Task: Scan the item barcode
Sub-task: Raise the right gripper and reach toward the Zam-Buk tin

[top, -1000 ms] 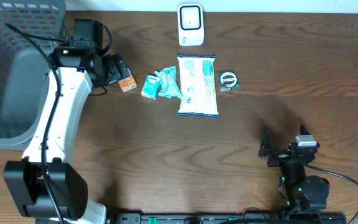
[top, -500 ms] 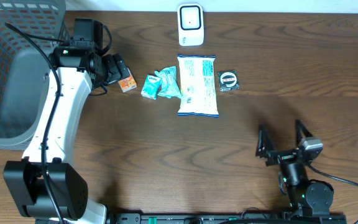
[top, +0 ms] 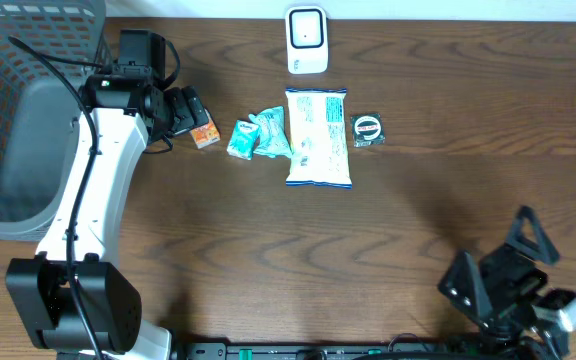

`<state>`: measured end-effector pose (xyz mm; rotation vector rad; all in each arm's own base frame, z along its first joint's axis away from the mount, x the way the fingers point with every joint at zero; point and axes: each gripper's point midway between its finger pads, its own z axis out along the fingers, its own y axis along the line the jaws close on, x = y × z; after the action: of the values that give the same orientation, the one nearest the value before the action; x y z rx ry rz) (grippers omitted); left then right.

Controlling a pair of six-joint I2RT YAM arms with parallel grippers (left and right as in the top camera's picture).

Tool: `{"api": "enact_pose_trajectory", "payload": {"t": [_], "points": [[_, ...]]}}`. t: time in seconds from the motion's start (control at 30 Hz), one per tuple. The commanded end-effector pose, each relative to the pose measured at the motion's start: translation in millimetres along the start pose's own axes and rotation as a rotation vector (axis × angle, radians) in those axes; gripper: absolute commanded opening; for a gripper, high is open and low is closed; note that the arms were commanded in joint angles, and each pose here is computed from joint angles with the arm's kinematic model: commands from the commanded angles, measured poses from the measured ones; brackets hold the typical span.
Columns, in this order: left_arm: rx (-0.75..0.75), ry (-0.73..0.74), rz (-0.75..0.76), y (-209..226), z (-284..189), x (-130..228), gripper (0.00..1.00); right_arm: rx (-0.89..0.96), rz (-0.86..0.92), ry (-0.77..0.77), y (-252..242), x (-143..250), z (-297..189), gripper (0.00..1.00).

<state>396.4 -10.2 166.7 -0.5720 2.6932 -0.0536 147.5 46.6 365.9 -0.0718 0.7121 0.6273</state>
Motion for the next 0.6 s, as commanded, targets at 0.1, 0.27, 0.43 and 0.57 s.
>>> {"api": "enact_pose_trajectory", "payload": {"t": [0.1, 0.27, 0.43, 0.57], "points": [[-0.014, -0.003, 0.004, 3.1, 0.7, -1.7, 1.00, 0.095, -0.162, -0.115, -4.6, -46.9, 15.0, 0.99], [-0.014, -0.003, 0.003, 3.1, 0.7, -1.7, 1.00, 0.057, -0.317, 0.042, 3.8, -44.3, 48.5, 0.99], [-0.014, -0.003, 0.003, 3.1, 0.6, -1.7, 1.00, -0.092, -0.444, 0.307, 9.5, -6.0, 84.4, 0.99], [-0.014, -0.003, 0.004, 3.1, 0.7, -1.7, 1.00, -0.139, -0.365, 0.561, -12.7, 47.5, 110.0, 0.99]]}}
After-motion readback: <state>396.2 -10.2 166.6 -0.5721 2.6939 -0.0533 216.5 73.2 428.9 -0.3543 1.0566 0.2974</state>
